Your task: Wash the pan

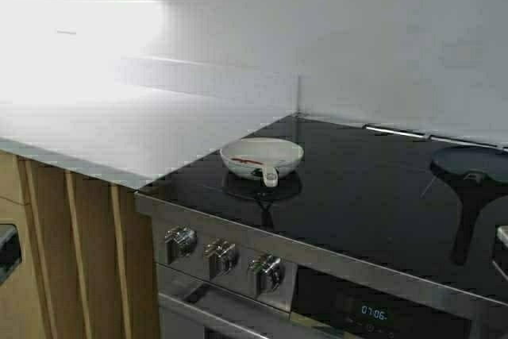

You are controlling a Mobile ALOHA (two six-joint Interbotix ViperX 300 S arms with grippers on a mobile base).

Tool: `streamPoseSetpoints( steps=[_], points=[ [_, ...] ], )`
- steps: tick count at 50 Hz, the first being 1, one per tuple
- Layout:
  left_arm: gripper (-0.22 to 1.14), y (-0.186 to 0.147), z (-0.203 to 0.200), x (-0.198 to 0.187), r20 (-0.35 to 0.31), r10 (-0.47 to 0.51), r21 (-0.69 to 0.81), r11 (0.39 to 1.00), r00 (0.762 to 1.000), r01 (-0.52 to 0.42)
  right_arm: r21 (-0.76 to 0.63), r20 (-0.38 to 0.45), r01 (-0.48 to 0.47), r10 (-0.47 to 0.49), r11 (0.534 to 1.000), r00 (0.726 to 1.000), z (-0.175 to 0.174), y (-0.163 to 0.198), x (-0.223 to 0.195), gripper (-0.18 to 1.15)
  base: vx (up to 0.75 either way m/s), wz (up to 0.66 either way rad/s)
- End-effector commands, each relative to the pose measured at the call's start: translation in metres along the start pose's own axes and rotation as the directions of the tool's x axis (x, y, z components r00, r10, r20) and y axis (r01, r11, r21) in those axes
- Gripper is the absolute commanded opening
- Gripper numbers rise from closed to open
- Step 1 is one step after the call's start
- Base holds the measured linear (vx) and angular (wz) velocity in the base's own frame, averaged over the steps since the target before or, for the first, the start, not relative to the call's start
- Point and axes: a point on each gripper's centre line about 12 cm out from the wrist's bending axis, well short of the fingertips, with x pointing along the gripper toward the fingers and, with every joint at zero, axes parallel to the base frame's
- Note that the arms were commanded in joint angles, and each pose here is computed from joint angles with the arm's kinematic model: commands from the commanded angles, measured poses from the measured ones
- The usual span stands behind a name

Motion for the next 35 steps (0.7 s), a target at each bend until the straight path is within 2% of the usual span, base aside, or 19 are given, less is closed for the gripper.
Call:
streamPoseSetpoints(
  steps=[1,8,18,35],
  points=[
    [1.0,0.001,-0.022,0.026,0.002,-0.039,-0.109,0.993,0.999,0.039,-0.003,0.014,-0.002,0.002,1.0,1.0,0.004,0.0,0.002,0.07,0.0,0.0],
    [1.0,0.005,-0.056,0.046,-0.025,-0.097,-0.241,0.967,0.995,0.088,-0.003,0.011,-0.002,0.002,1.0,1.0,0.003,0.0,0.002,0.07,0.0,0.0],
    [1.0,0.012,-0.104,0.071,-0.053,-0.171,-0.463,0.877,0.984,0.128,-0.003,0.009,0.0,0.0,1.0,1.0,0.003,0.0,0.002,0.07,0.0,0.0],
    [1.0,0.01,-0.207,0.107,-0.161,-0.266,-0.702,0.708,0.951,0.079,-0.001,0.005,0.0,0.0,1.0,1.0,0.002,0.0,0.002,0.07,0.0,0.0]
  ],
)
